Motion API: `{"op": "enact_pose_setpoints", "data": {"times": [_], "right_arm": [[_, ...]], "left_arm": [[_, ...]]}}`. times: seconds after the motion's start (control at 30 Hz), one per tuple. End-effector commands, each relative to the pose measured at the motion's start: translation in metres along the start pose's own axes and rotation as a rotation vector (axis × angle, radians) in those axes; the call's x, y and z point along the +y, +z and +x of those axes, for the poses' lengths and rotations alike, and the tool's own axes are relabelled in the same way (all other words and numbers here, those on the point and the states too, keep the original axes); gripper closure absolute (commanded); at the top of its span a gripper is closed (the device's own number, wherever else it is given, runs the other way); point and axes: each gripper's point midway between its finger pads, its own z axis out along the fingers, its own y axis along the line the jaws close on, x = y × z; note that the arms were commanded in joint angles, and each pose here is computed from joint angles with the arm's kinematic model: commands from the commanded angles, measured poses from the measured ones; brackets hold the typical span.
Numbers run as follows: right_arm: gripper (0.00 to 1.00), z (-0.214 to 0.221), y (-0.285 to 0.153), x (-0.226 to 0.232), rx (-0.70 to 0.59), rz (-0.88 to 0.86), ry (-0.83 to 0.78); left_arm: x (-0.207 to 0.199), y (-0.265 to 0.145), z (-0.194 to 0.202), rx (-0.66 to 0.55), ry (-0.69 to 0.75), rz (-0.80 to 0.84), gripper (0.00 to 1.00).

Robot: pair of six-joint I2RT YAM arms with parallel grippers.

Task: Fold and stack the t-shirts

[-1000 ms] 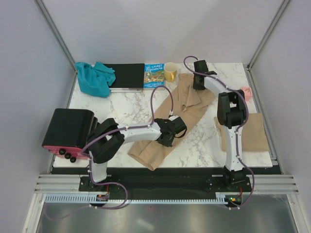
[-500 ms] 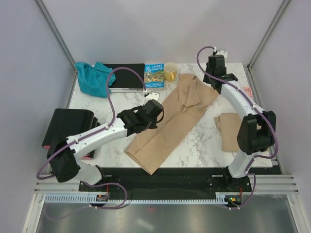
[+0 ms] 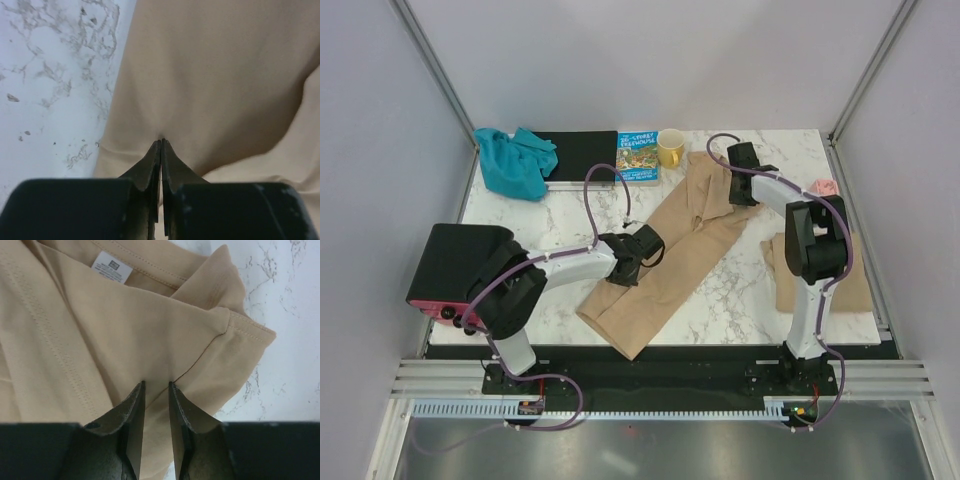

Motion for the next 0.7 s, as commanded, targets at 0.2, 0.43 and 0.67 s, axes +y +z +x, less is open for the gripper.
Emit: {"op": "enact_pose_setpoints", "data": {"times": [0.2,0.43,0.67], "right_arm": [[0.93,-0.017,0.021,-0.009,-0.001,0.07,0.034],[0.97,-0.034,0.036,0.002,-0.016,0.051,0.021],[0.98,-0.059,0.043,0.012,-0.039,0.033,0.003]], "left_arm": [[-0.022,0.028,0.03,0.119,0.026,0.07,0.98],[-0.026,0.025,0.054,0.172,0.038,0.133,0.98],[-0.046,0.014,0.069,0.19,0.081,0.235,0.98]]}}
